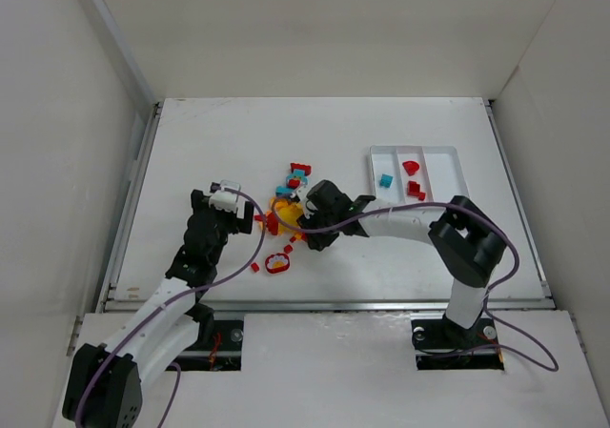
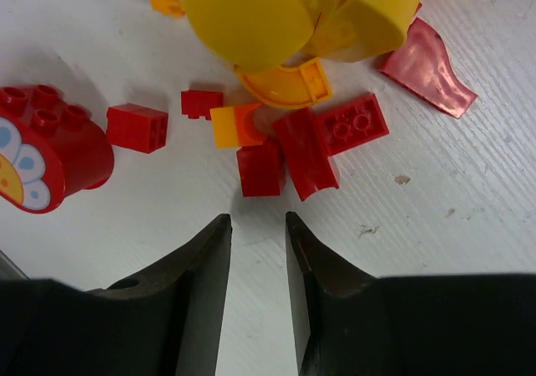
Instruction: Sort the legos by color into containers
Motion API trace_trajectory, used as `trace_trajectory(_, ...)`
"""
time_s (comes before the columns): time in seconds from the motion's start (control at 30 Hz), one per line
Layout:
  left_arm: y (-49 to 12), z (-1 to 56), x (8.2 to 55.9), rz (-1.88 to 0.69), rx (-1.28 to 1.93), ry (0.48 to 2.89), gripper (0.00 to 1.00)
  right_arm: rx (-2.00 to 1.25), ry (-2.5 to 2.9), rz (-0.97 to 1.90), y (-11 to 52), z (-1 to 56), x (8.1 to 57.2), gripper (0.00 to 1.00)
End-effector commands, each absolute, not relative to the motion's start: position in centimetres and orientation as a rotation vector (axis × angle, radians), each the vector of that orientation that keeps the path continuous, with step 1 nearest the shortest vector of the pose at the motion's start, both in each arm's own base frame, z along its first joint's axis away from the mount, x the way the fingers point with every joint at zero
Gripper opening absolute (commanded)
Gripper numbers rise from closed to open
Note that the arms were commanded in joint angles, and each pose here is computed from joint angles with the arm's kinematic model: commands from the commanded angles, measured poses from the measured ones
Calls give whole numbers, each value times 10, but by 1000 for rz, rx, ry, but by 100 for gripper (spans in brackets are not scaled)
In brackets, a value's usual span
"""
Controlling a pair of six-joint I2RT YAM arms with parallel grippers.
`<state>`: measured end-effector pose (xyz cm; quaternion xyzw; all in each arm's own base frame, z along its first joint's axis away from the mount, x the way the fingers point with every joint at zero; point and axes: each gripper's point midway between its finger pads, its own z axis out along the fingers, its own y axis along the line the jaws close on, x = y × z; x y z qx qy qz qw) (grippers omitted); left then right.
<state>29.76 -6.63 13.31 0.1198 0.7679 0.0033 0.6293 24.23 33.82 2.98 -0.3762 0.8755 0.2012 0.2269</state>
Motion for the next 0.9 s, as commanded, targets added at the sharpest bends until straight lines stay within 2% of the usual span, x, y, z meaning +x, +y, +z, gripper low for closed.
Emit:
trace_trajectory(0.0, -64, 149, 303, 22, 260, 1712, 95, -1017, 2376, 595, 353, 28, 249, 38)
trace_trajectory(0.13, -60, 156, 303, 27, 245, 1696, 95, -1005, 2360, 586, 366, 29, 263, 42)
trace_trajectory(0.3, -58, 164, 303, 29, 244, 1669, 95, -999, 2378, 548, 373, 22, 274, 42)
trace_trajectory(0.87, -55, 159, 303, 37, 239, 1681, 95, -1037, 2405, 472, 345, 22, 261, 44)
